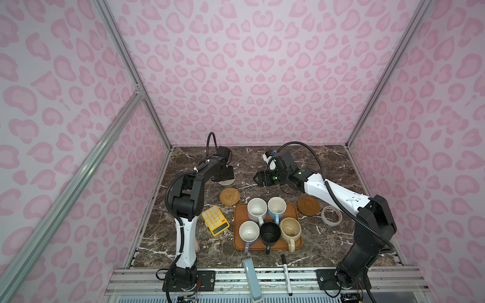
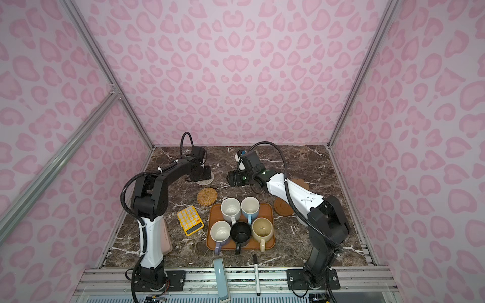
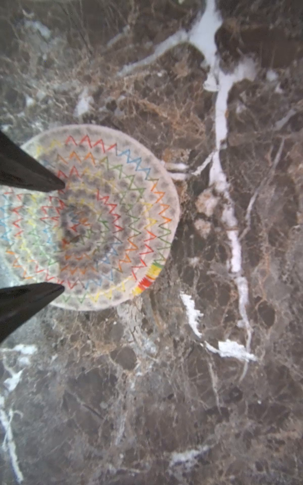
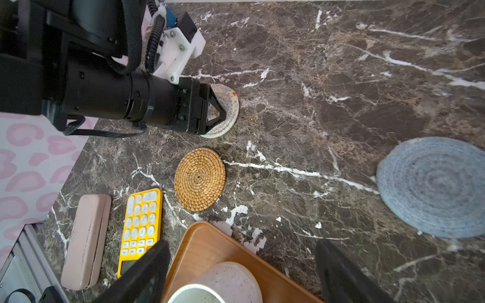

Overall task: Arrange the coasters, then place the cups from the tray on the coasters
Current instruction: 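Raise both arms and reach forward over the coasters beyond the tray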

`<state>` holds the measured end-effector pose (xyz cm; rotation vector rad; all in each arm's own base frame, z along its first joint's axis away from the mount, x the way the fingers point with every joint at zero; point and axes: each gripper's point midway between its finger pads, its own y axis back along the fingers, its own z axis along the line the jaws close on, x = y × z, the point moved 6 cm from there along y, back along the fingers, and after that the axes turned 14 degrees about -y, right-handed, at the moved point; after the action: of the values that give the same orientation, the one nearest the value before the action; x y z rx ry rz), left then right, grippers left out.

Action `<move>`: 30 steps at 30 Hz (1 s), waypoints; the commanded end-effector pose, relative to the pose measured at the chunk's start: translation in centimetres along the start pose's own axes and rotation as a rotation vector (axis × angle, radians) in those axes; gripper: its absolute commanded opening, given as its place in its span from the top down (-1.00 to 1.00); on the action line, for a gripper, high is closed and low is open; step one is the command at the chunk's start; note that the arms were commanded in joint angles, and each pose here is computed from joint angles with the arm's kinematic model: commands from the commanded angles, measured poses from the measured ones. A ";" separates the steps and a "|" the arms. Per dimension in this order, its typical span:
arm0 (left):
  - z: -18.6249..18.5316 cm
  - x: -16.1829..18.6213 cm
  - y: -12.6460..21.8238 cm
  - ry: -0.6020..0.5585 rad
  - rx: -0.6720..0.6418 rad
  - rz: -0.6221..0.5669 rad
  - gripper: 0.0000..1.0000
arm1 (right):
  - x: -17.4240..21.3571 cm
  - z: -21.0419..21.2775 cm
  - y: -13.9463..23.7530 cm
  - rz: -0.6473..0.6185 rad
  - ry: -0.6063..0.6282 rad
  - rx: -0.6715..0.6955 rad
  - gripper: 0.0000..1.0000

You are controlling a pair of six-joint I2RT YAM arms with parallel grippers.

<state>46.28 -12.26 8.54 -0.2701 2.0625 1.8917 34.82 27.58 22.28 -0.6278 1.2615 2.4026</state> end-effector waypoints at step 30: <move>-1.0 1.3 14.9 0.082 0.087 -0.173 -0.69 | -0.2 -2.0 3.7 -0.019 0.021 0.040 -0.98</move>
<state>41.84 -12.19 22.88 -0.5410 2.0541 1.6467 34.00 24.64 24.19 -0.6340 1.2466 2.3736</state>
